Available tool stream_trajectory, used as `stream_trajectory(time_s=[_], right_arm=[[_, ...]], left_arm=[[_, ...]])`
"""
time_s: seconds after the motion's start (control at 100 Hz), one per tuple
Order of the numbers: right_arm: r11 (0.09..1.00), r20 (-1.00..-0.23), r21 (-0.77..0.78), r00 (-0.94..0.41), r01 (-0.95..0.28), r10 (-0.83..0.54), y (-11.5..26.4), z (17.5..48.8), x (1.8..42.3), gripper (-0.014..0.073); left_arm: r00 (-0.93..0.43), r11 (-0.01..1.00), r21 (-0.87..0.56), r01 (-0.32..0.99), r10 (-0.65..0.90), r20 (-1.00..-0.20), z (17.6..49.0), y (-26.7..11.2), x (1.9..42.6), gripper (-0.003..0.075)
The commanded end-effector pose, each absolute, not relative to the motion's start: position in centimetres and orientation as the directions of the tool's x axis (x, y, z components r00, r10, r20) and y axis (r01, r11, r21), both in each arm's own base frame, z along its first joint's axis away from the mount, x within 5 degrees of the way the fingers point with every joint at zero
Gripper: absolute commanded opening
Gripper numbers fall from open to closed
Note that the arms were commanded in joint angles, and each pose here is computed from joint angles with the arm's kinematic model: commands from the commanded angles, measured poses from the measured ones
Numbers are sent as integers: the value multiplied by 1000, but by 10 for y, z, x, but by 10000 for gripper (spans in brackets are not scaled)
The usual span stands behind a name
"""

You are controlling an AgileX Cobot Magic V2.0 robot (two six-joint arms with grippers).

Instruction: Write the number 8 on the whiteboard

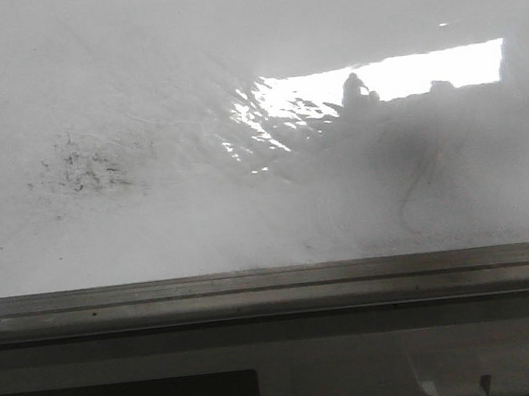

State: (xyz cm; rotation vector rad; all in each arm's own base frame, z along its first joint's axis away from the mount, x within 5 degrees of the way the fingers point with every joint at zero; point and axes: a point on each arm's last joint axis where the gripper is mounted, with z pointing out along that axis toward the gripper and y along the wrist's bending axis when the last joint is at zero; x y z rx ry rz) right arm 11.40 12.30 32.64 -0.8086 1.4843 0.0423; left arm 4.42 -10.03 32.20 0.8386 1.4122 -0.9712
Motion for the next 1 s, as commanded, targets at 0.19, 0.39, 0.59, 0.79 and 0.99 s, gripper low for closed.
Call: stream_trajectory(time_s=[0.19,0.39,0.59,0.79,0.99], right_arm=[[781,-904,-424,162,-458,-396,108,332,109,-64],[722,-905,-420,197,-550,-377,116,331,103,-64],[634,-908,-410,233,-655,-347,126,330,95,-64],[545,-909,-406,266,-734,-319,134,329,86,-64],[457,-908,-408,297,-790,-297,140,328,78,-64]], left_arm=[[-57,430,-111,896,-137,-989,337,-98,48,34],[-59,428,-113,897,-136,-989,337,-98,48,1],[-59,428,-113,897,-136,-989,337,-98,48,-20],[-59,428,-113,897,-136,-989,337,-98,48,-20],[-59,428,-113,897,-136,-989,337,-98,48,-20]])
